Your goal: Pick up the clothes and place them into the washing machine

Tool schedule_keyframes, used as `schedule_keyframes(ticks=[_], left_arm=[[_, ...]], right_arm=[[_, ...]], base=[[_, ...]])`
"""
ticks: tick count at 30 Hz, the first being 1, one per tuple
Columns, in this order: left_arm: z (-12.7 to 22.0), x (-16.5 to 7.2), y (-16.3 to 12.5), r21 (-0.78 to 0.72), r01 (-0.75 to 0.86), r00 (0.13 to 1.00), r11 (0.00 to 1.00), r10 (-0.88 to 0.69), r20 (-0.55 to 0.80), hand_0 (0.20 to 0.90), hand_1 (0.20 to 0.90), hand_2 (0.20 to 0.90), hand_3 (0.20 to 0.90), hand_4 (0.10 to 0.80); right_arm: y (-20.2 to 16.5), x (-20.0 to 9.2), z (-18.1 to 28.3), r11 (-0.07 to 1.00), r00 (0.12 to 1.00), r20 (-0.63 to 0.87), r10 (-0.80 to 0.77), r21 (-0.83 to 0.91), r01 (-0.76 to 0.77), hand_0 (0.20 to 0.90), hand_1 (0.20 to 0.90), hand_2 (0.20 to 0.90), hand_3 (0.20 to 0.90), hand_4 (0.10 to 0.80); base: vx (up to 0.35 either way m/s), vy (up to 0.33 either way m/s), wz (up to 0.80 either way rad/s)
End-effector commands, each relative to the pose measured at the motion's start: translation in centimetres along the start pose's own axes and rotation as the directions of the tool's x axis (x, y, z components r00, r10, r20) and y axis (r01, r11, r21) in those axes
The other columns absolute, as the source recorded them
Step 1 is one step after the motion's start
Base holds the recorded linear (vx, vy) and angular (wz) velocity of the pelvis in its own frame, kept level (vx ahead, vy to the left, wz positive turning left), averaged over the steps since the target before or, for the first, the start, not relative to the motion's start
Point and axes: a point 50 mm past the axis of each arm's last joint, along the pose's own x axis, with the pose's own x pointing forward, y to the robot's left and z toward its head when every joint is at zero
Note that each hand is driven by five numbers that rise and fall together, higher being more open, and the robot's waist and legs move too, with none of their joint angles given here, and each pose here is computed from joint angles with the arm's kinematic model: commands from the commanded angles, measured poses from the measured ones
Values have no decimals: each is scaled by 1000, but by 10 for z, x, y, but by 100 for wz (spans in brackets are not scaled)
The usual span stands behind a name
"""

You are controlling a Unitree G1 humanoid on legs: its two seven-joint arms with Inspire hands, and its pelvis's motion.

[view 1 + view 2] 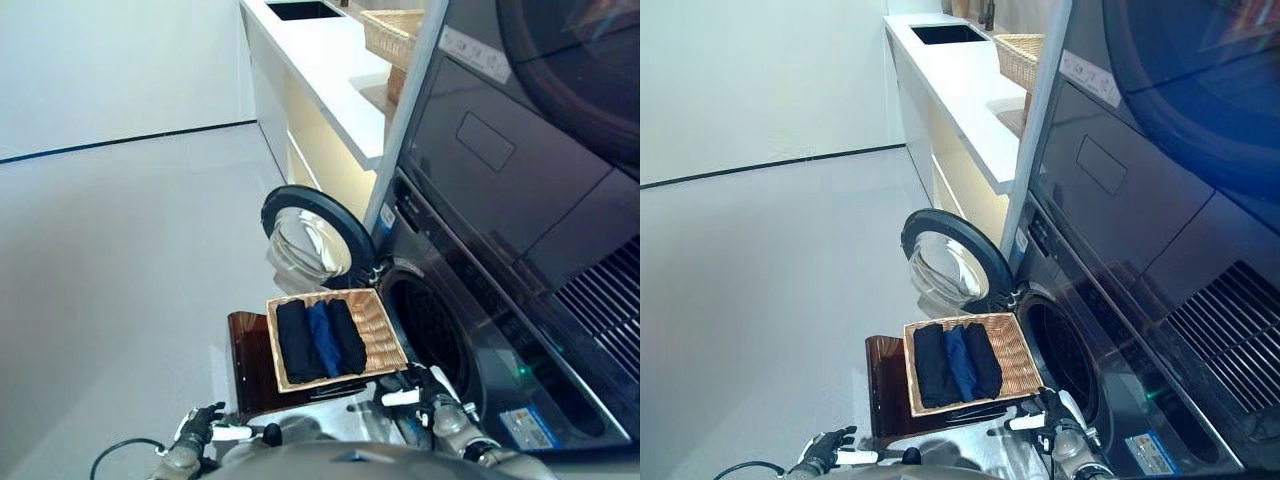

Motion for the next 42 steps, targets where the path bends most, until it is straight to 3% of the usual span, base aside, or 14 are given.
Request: schedule_keyframes(ticks=[1,11,22,31,42], left_arm=[[50,9,-1,-76,-31,989,997,41,141,900,900,900,900,800],[87,9,4,-219,-72,959,973,127,253,900,900,900,900,800],[109,5,0,-252,-30,924,967,124,362,900,900,900,900,800],[94,-4,-13,-264,56,915,963,56,401,900,900,900,900,800],[102,-7,-14,-252,66,896,965,54,441,900,900,900,900,800]], right_arm=[[-62,14,51,978,970,128,-207,42,203,900,900,900,900,800],[-130,12,115,908,876,242,-417,140,394,900,900,900,900,800],[-158,5,140,865,818,280,-502,184,467,900,900,900,900,800],[-205,-11,170,789,729,303,-614,265,554,900,900,900,900,800],[-219,-17,180,758,695,302,-653,274,592,900,900,900,900,800]], base=[[-232,-12,18],[-90,19,5],[29,3,-1],[7,7,1],[12,5,2]])
